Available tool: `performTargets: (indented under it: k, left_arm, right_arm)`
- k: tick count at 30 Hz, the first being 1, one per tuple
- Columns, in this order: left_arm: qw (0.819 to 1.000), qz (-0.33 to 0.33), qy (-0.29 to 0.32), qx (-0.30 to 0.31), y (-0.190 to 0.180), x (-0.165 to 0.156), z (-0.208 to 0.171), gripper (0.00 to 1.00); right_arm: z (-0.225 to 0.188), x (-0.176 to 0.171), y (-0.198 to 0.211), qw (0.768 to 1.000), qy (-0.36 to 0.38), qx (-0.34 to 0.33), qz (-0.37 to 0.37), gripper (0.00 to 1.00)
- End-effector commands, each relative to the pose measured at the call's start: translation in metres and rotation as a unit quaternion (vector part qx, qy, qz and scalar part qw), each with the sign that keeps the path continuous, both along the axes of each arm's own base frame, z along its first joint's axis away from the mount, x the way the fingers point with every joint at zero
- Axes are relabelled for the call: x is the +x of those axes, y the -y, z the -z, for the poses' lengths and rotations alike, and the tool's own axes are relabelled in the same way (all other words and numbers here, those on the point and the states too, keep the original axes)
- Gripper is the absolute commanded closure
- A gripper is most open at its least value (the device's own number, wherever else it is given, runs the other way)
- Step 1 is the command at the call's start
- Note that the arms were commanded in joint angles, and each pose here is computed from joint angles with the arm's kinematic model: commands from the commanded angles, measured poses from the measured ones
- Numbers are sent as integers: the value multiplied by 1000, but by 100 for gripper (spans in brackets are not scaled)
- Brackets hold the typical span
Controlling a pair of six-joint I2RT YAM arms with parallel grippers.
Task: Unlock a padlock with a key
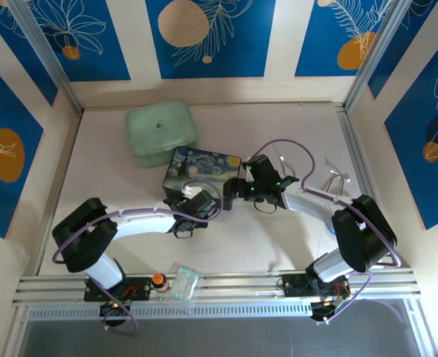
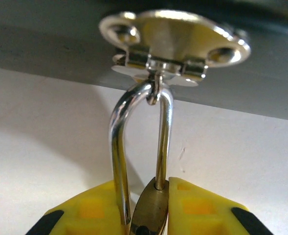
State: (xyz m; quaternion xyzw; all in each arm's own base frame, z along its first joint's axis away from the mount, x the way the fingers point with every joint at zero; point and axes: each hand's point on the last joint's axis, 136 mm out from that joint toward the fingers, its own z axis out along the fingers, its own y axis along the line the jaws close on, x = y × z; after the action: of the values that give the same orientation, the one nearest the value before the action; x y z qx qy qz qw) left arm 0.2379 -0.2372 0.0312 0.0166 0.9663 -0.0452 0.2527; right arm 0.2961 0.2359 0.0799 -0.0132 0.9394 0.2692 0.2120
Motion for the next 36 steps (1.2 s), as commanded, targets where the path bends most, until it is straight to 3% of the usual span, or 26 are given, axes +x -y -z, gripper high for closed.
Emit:
performTargets:
  k: [1,10,33,36]
  left_arm:
    - [993,14,-25,112,-38,-16,11,82]
    - [986,30,-47,154,-38,-17,20,83]
    - [982,66,-38,174,-10,-34,12,70]
    - [981,69,-36,179,-9,-35,11,71]
  right_arm:
    - [42,-29,32,995,-70,-71,13,24]
    - [41,-25,29,995,-70,-65,12,23]
    - [48,-25,30,995,-74,-65,17,23]
    - [48,-25,30,995,-75,-64,17,22]
